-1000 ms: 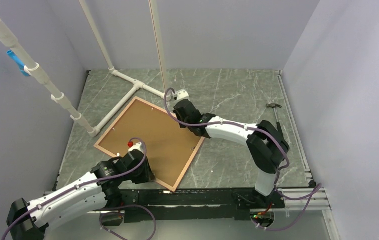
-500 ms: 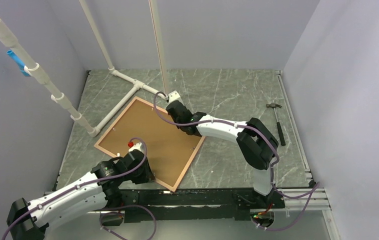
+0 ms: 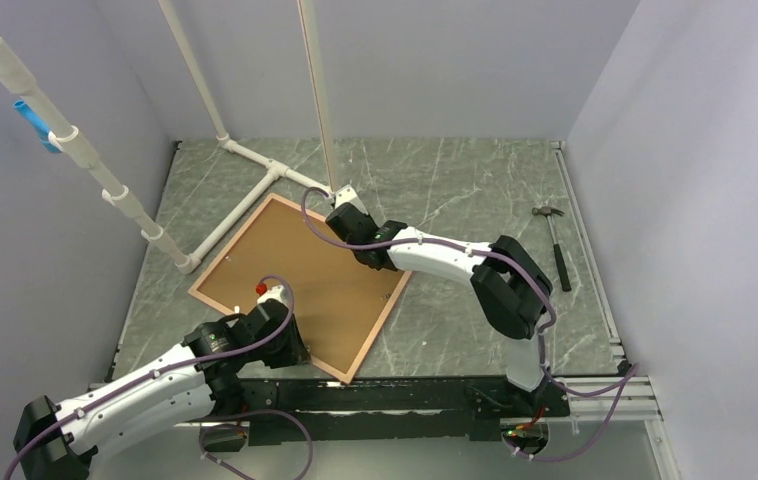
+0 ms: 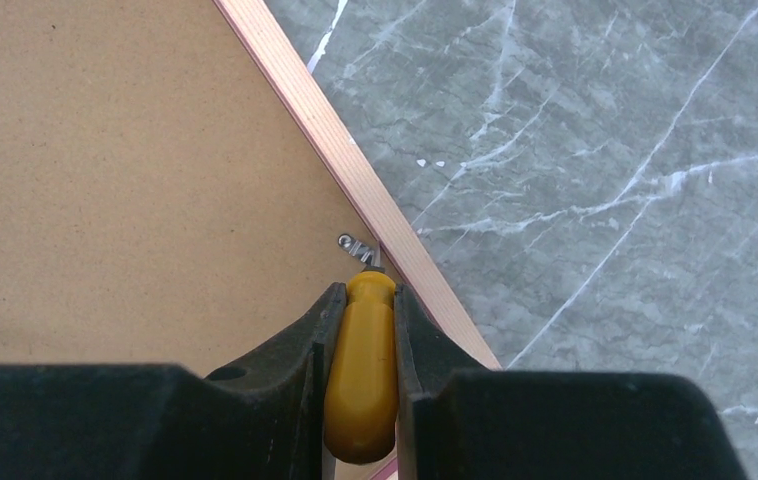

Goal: Take the photo out of the frame

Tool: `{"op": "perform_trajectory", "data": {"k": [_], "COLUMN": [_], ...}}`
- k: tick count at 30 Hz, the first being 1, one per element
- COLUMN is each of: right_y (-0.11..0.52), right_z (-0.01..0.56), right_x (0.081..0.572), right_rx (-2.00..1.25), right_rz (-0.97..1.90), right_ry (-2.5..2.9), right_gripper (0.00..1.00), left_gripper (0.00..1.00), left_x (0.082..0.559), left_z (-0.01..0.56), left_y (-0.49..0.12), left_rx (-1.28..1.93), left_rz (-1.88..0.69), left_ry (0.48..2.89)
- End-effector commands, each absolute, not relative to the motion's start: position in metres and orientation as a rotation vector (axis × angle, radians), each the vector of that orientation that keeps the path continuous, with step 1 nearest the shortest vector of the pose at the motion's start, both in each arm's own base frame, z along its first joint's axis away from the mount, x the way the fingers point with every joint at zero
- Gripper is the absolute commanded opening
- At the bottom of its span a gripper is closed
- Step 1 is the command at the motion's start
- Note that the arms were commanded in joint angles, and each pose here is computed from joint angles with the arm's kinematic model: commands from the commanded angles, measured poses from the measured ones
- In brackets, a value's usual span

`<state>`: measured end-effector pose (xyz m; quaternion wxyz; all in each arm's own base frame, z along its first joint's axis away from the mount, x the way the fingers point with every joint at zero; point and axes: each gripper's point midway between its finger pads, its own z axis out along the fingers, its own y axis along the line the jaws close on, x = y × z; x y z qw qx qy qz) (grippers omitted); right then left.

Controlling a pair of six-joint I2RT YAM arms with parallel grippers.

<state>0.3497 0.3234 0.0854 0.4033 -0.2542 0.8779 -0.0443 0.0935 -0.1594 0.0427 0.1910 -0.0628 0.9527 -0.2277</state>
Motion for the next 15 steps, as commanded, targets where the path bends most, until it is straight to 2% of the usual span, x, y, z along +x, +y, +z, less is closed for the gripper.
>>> {"op": "perform_trajectory", "data": {"k": [1,7,11,15], "right_y": [0.330,0.338,0.314,0.316], "right_z": [0.074,0.100,0.145,0.173], "right_x": [0.335,0.330,0.335,0.318], "right_rx": [-0.695,-0.655,-0.542,-0.555], "right_rz": [-0.025,0.091,-0.038,-0.059], "right_ry": [2.284,2.235,2.125,2.043], "right_gripper": [0.00,0.00,0.00,0.00], "left_gripper": [0.25,0.26,0.32,0.37], "left_x": [0.097,0.098,0.100,0.103], "left_z": [0.043,0.048,0.056,0.062], "left_y": [-0.160,-0.162,-0.160,-0.154], "left_rx": [-0.181,-0.199,-0.230,-0.260], "left_rz": [-0.641,-0.666,-0.682,-0.661], "left_ry": [2.657,2.643,2.611,2.586]}}
